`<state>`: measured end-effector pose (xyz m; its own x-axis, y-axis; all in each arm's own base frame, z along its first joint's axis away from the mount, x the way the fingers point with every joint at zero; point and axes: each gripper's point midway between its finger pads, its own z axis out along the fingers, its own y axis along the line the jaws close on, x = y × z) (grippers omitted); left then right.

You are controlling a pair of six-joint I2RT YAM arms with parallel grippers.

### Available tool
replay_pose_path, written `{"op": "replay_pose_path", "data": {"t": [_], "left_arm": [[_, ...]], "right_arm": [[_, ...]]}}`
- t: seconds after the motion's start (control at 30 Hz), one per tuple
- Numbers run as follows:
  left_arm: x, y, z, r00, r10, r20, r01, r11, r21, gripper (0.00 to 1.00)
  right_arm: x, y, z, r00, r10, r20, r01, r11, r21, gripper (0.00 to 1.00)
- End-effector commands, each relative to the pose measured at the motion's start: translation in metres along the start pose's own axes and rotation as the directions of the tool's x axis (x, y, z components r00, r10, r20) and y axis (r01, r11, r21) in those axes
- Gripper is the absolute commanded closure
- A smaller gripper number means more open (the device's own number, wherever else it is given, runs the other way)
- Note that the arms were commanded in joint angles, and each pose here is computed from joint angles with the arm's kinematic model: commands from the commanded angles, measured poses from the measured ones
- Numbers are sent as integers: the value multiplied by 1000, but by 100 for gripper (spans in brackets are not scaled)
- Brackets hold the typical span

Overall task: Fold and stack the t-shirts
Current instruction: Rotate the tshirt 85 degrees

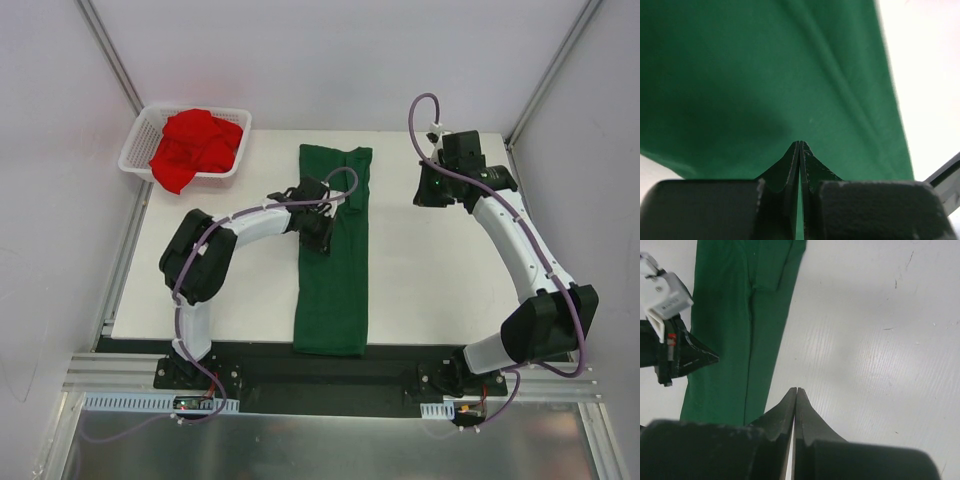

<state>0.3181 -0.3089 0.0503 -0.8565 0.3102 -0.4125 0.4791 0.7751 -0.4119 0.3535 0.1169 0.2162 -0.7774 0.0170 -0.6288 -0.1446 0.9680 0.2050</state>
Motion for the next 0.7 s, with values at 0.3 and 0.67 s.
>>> {"op": "replay_pose_path", "data": {"t": [0.3,0.67], "left_arm": [[4,25,50,1000,-9,-6,9,998,-63,100],[-22,54,75,999,-44,-14,42,990,-135,100]], "right_arm": [[-5,2,-2,1000,6,21,-6,1000,-14,99],[-3,-4,-3,1000,-10,9,10,1000,12,99]]}}
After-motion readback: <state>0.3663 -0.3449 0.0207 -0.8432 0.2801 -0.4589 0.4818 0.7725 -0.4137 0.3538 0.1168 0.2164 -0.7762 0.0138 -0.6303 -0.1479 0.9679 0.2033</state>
